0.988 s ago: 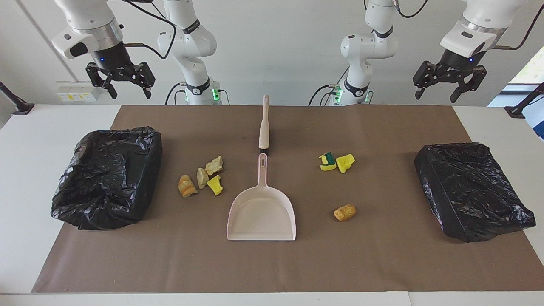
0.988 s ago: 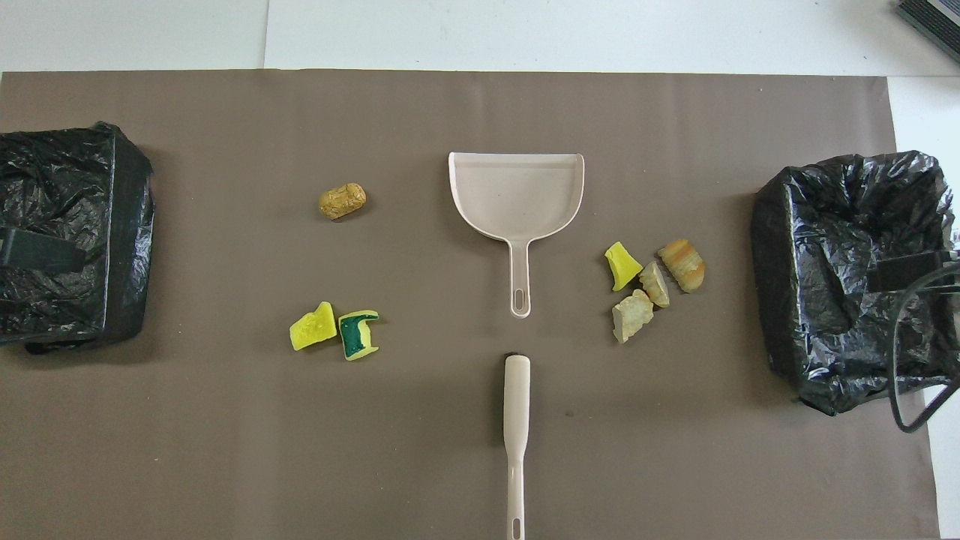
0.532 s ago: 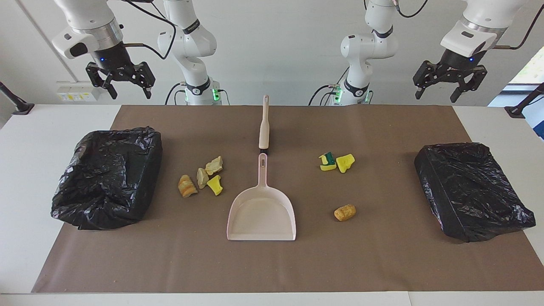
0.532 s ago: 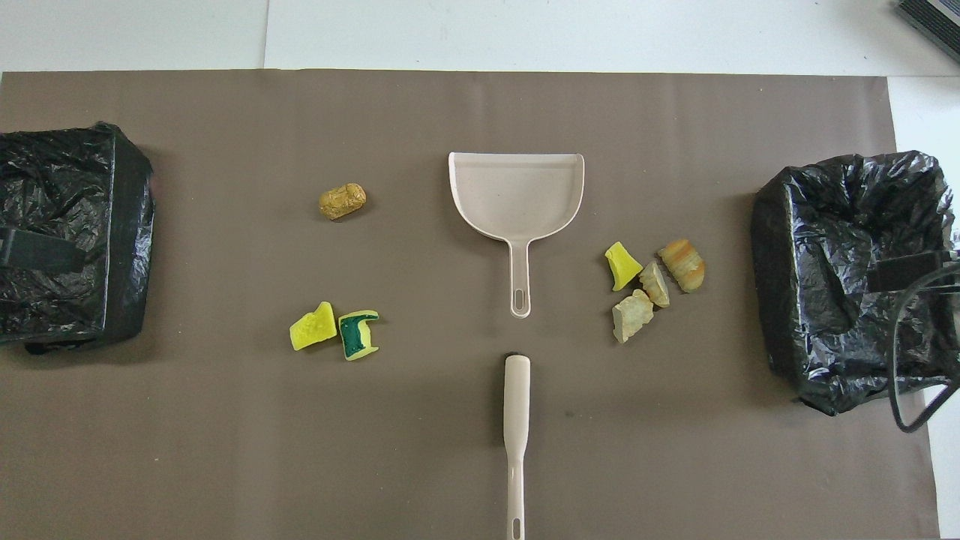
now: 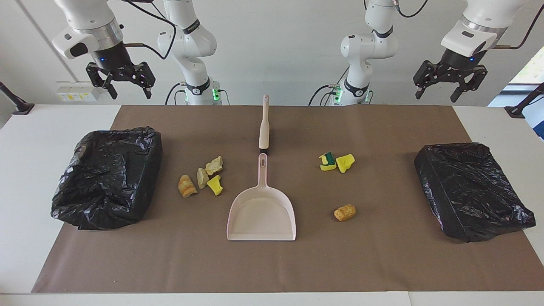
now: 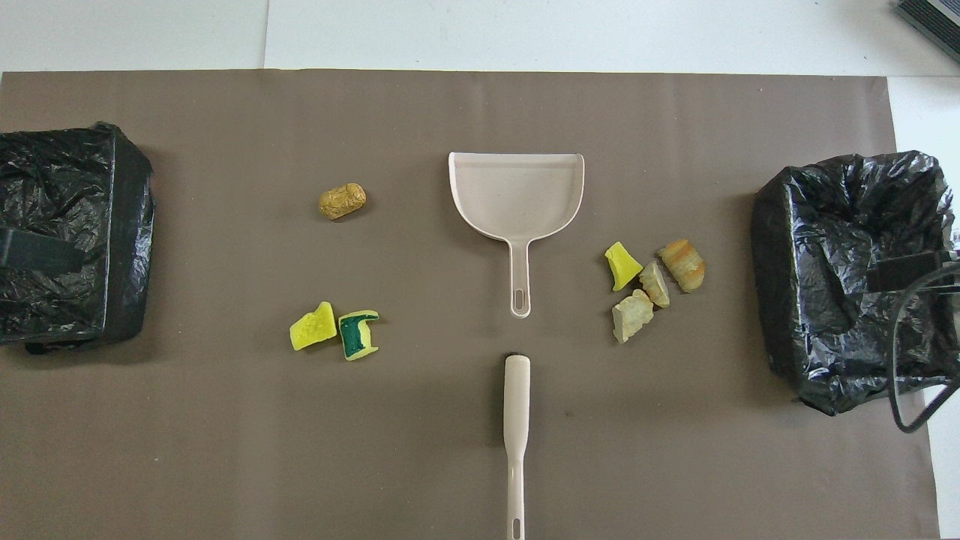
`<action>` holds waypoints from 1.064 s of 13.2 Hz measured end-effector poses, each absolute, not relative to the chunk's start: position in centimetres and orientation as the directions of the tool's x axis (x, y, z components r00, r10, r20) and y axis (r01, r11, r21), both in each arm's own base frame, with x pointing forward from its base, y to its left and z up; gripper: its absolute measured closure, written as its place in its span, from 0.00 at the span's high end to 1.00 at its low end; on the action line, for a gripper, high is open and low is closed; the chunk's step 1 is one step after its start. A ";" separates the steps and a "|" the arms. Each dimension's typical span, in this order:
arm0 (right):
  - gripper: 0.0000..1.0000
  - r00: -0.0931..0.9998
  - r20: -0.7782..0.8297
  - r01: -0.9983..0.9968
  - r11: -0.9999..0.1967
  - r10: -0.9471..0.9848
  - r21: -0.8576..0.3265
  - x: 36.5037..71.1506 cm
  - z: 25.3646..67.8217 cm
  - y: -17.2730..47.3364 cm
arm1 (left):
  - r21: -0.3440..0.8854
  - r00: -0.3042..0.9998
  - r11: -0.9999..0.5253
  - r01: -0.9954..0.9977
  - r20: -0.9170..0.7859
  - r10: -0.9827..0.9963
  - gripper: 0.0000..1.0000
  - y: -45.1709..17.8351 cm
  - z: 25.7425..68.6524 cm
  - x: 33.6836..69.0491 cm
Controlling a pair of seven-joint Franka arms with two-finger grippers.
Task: Sweep and dump trash in bin
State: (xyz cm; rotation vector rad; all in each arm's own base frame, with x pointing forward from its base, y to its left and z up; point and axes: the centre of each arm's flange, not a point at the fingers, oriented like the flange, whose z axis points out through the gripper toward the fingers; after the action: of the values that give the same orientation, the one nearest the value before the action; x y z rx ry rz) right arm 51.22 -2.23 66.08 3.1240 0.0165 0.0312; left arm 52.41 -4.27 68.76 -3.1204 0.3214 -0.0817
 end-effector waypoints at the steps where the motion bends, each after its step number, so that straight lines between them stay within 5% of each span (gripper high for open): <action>1: 1.00 1.000 0.020 0.010 -1.000 0.011 0.017 51.2 66.1 -2.2 | -0.009 0.978 -0.979 -0.204 0.051 -0.204 1.00 -4.3 68.8 52.4; 9: 1.00 1.000 0.020 0.010 -1.000 0.010 0.017 51.2 66.1 -2.2 | -0.006 0.965 -0.966 -0.260 0.044 -0.260 1.00 -7.7 68.7 51.5; 14: 1.00 1.000 0.019 0.010 -1.000 0.010 0.017 51.2 66.1 -2.3 | 0.001 0.973 -0.973 -0.230 0.014 -0.230 1.00 -15.0 65.1 50.6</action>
State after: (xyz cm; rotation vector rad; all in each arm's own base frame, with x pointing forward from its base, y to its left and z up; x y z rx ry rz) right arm 51.21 -2.27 66.08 3.1241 0.0152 0.0301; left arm 50.60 -15.00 65.10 -3.1227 0.3637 -0.0218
